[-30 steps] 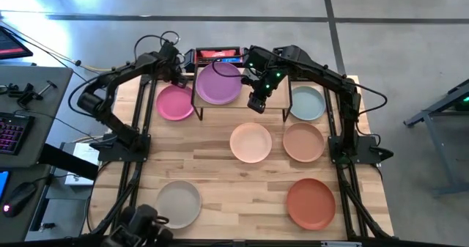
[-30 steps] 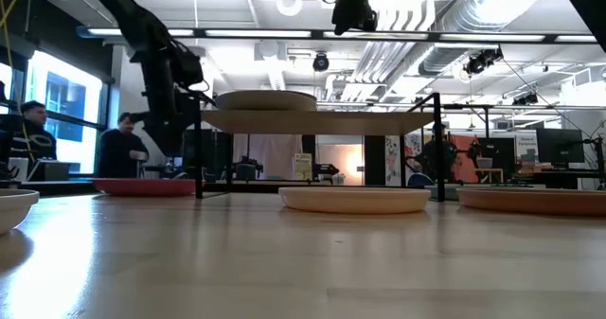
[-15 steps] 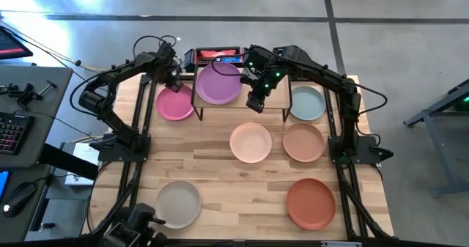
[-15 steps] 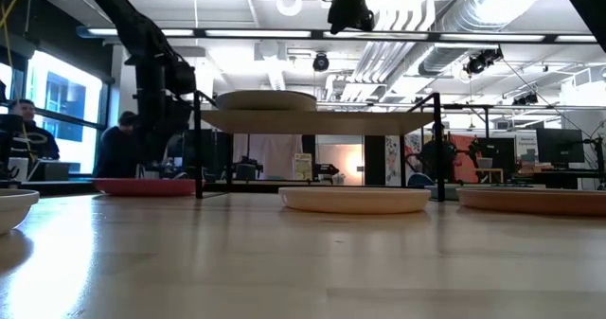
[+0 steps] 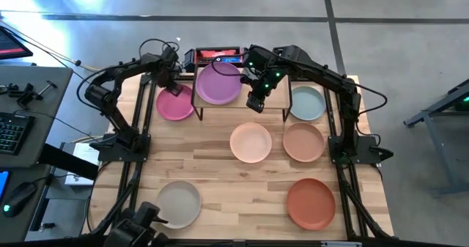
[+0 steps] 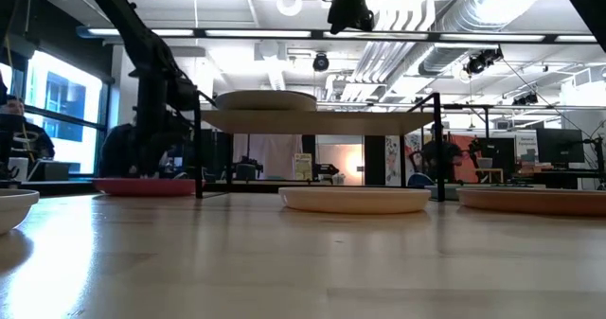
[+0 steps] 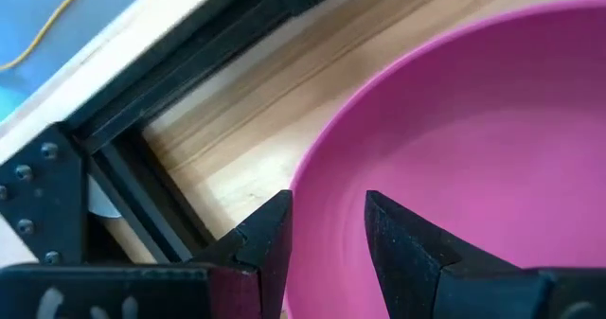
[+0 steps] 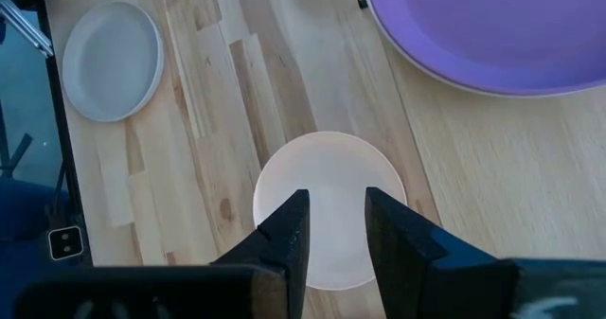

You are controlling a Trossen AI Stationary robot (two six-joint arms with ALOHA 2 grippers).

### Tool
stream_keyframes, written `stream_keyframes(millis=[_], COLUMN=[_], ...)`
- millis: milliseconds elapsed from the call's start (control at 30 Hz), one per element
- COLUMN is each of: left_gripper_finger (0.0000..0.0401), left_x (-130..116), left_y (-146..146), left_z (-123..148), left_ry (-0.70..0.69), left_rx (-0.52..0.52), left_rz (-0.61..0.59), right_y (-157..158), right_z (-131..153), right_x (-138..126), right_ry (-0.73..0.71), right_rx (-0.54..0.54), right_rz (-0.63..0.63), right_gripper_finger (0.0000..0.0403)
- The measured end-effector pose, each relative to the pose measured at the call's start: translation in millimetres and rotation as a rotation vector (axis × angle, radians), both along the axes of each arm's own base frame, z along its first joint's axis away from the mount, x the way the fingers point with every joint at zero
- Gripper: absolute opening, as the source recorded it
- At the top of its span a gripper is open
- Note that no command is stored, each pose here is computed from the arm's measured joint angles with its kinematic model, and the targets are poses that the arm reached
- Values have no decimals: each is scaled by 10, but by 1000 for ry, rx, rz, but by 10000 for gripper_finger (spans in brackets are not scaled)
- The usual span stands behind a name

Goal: Place and stack plates onto a shelf
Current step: Stack the pink plate on top of the purple plate on the shelf

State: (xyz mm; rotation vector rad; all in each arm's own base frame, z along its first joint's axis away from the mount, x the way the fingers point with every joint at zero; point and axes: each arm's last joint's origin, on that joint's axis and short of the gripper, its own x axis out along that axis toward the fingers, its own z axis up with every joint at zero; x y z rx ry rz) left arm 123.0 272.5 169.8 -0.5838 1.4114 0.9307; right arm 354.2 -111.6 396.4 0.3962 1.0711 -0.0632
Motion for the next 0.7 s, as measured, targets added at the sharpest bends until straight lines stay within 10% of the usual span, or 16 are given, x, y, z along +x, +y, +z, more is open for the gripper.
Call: stream_keyframes(millis=[700], left_gripper_finger=[122], left_x=[3], left_y=[54], left_z=[-31], left_ry=[65], left_rx=[33], left_rz=[-127], right_y=[1], right_z=[0], right_x=[0], right_ry=[-1], right_rx=[2], right_rz=[1], right_gripper_finger=[84])
